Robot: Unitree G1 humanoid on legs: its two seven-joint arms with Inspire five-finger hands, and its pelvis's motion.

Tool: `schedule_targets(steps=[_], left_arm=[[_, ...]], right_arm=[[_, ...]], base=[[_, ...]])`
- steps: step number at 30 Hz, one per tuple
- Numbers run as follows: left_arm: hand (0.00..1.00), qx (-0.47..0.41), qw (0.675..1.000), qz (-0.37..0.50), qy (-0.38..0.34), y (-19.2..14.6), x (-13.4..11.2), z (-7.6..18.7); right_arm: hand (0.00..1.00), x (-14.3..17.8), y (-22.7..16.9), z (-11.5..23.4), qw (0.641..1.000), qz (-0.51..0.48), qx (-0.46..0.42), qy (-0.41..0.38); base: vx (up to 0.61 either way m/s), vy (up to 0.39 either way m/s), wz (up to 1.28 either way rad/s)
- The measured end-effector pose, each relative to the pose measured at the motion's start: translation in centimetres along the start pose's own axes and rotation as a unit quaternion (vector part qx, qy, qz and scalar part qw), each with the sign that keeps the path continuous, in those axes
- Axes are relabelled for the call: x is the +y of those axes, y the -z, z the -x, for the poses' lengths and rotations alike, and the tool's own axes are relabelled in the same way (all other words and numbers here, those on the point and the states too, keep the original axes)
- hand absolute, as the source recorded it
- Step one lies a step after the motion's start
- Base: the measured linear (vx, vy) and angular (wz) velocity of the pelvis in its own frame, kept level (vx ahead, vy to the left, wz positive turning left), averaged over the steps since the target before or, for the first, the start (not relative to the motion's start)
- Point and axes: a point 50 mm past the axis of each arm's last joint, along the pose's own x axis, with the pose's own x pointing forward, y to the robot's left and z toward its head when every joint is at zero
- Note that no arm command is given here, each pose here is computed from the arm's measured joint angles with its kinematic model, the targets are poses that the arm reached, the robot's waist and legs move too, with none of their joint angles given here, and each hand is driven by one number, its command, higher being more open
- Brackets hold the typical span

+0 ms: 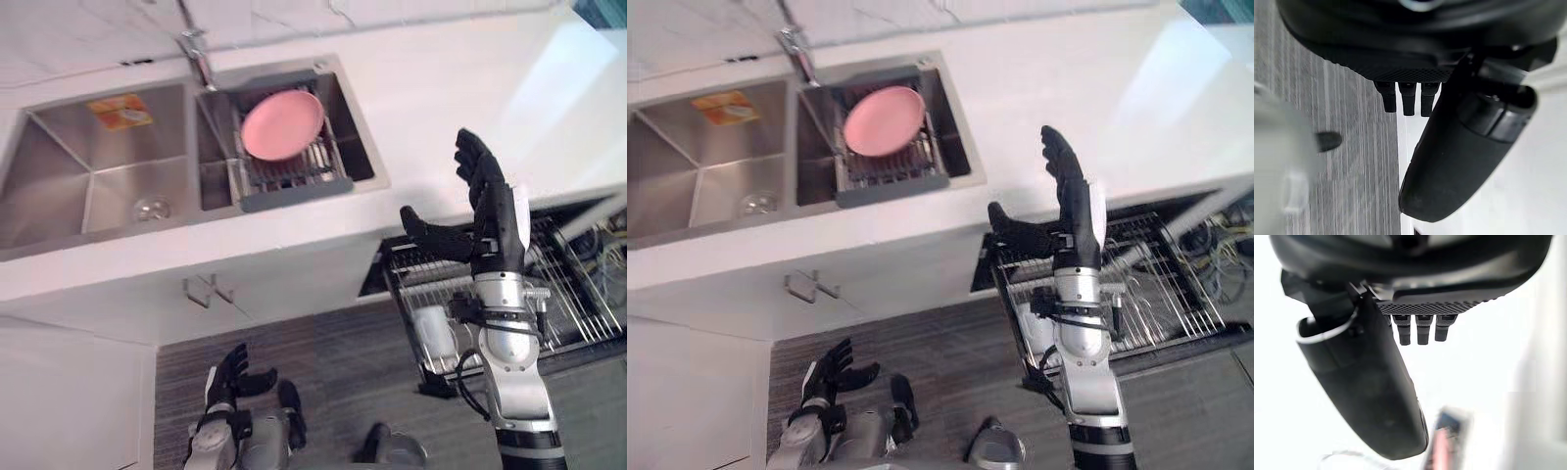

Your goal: Walk over to the sink, pick up the cup, carry it to the dishwasher, place the cup inside the dishwasher, then close the dishwasher door

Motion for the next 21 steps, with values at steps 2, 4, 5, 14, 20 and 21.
schedule_targets(steps=[2, 4, 5, 14, 20, 21], left_arm=[[0.90, 0.015, 1.000, -0.015, -0.006, 0.8, 0.7, 0.2], [0.90, 0.014, 0.999, -0.028, -0.008, 0.7, 1.1, 0.2], [0.90, 0.014, 0.999, -0.030, -0.009, 0.7, 1.3, 0.2], [0.90, 0.025, 0.999, -0.040, 0.015, 1.7, 0.4, 0.8], [0.90, 0.048, 0.998, -0.041, 0.026, 3.0, 0.0, 1.3], [0.90, 0.047, 0.998, -0.041, 0.025, 3.0, 0.1, 1.3]], right_arm=[[0.90, 0.6, 0.4, -0.4, 0.999, 0.022, 0.000, -0.026], [0.90, 1.1, 1.5, -0.2, 0.998, 0.041, 0.023, -0.049], [0.90, 1.2, 1.8, -0.1, 0.997, 0.043, 0.028, -0.055], [0.90, 1.1, 3.4, -0.9, 0.984, 0.100, 0.046, -0.139], [0.90, 0.2, 4.7, -0.9, 0.978, 0.129, 0.071, -0.151], [0.90, 0.1, 4.8, -0.9, 0.977, 0.131, 0.072, -0.151]], base=[[0.18, 0.142, 0.39], [0.27, 0.077, 0.88], [0.30, 0.014, 1.03], [0.22, -0.106, 0.67], [0.11, -0.038, 0.02], [0.06, 0.039, 0.02]])
